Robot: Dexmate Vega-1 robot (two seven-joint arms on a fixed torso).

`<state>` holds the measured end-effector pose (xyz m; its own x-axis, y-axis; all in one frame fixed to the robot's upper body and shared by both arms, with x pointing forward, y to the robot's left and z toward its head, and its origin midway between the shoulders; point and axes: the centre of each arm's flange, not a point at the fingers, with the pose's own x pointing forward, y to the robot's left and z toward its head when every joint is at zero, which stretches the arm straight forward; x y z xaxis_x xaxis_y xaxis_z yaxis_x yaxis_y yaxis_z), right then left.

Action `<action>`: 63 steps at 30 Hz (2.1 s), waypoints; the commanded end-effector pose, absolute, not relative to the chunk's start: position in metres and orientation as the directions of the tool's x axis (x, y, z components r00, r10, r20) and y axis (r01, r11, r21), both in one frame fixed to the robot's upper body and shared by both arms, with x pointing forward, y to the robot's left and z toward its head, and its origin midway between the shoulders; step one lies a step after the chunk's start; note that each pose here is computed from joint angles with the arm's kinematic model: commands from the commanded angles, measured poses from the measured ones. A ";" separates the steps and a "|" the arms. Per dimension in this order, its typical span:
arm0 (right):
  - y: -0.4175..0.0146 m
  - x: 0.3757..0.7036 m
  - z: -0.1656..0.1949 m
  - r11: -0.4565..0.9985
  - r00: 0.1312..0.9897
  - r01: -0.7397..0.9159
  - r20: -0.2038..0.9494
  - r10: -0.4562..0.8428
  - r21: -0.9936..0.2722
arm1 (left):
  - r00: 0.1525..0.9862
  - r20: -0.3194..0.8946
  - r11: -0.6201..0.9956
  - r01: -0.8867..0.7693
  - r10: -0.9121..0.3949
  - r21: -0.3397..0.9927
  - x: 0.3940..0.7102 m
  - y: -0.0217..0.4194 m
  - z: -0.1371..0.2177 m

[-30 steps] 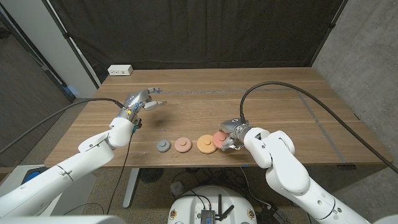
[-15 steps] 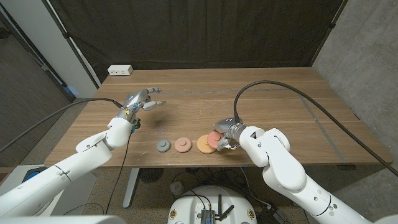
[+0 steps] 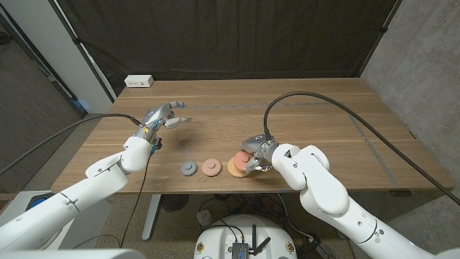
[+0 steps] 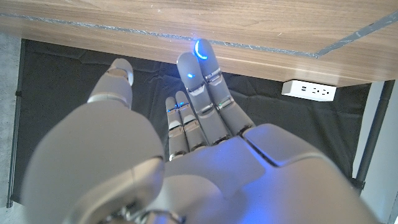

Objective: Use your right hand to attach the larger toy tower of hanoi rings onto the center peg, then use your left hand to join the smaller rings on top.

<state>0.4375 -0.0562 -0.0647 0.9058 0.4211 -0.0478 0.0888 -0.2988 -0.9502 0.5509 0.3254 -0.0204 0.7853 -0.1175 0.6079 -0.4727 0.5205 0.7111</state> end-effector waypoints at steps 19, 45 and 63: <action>-0.041 0.451 -0.063 -0.316 0.888 0.078 -0.079 0.452 -0.945 | 0.783 0.612 0.533 -0.474 -0.110 0.701 0.546 0.327 -0.025; -0.035 0.463 -0.071 -0.326 0.892 0.053 -0.102 0.441 -0.944 | 0.788 0.607 0.531 -0.471 -0.105 0.704 0.550 0.330 -0.024; -0.039 0.469 -0.076 -0.338 0.900 0.026 -0.125 0.417 -0.941 | 0.790 0.603 0.533 -0.465 -0.112 0.707 0.554 0.329 -0.023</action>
<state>0.4654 -0.0352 -0.0729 0.8945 0.4328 -0.1119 0.0428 -0.3322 -0.9422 0.5513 0.3313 -0.0232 0.7877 -0.1051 0.6071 -0.4711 0.5322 0.7034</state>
